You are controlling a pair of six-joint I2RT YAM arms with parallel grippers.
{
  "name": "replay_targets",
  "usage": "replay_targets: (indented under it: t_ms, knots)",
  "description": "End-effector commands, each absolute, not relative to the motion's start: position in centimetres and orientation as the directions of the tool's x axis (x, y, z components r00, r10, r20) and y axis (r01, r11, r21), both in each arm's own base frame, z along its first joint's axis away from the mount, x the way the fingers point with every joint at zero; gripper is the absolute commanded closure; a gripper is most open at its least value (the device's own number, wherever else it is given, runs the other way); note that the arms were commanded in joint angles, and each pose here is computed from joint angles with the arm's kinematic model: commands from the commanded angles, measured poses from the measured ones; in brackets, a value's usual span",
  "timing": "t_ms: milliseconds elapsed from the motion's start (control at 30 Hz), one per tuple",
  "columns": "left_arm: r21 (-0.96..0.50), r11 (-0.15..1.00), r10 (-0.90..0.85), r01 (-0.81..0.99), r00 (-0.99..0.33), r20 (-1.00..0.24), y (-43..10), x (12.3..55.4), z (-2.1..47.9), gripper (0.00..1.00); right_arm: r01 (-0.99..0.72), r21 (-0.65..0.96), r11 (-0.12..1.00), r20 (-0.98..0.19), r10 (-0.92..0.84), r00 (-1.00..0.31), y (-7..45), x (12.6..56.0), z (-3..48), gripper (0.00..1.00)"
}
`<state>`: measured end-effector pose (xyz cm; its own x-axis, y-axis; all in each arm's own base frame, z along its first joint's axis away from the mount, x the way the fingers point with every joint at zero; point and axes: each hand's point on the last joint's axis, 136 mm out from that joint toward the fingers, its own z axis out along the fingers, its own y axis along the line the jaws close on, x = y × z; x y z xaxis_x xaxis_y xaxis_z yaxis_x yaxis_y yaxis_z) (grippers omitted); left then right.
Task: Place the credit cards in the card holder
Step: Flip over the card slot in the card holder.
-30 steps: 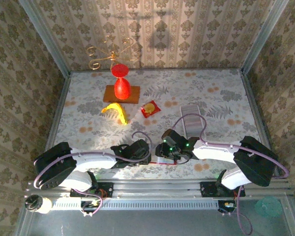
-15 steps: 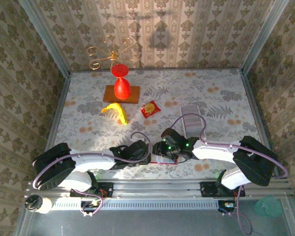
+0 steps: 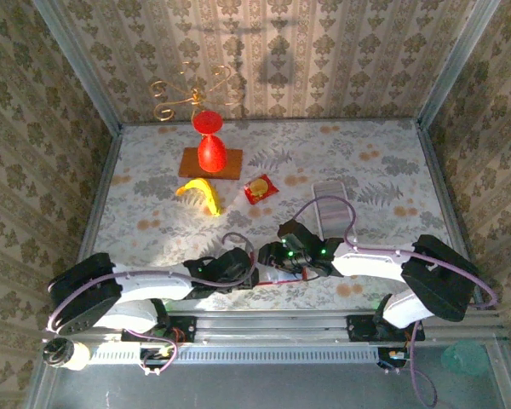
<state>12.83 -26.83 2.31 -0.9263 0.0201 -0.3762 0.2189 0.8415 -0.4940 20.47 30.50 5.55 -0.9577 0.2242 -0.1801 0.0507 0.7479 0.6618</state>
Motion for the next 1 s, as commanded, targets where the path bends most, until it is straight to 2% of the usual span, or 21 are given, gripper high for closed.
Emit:
replay_targets:
  t_ms: [0,333,500,667,800,967]
  knots:
    - [-0.463,0.864,0.018,0.196,-0.933,-0.361,-25.1,12.2,1.7,0.75,0.046,0.69,0.723,-0.171,0.224,-0.96,31.7,20.6,5.9,0.47]
    - [-0.428,0.888,-0.02,0.165,-0.918,-0.396,-23.1,12.7,2.2,0.74,0.006,0.745,0.667,-0.164,0.192,-0.968,33.9,20.7,7.4,0.46]
    - [-0.43,0.892,-0.065,0.137,-0.905,-0.421,-22.0,13.2,2.7,0.73,-0.043,0.789,0.613,-0.18,0.164,-0.97,35.4,20.4,9.4,0.44]
    - [-0.452,0.883,-0.098,0.127,-0.892,-0.442,-21.6,13.6,3.6,0.71,-0.089,0.785,0.614,-0.223,0.146,-0.964,35.4,20.6,10.7,0.43]
    - [-0.473,0.871,-0.112,0.132,-0.885,-0.452,-21.9,13.8,4.5,0.7,-0.183,0.739,0.648,-0.336,0.119,-0.934,34.0,21.6,12.9,0.42]
    - [-0.496,0.847,-0.075,0.19,-0.881,-0.467,-23.7,14.1,6.2,0.66,-0.417,0.551,0.723,-0.605,0.002,-0.796,29.6,23.5,17.7,0.35]
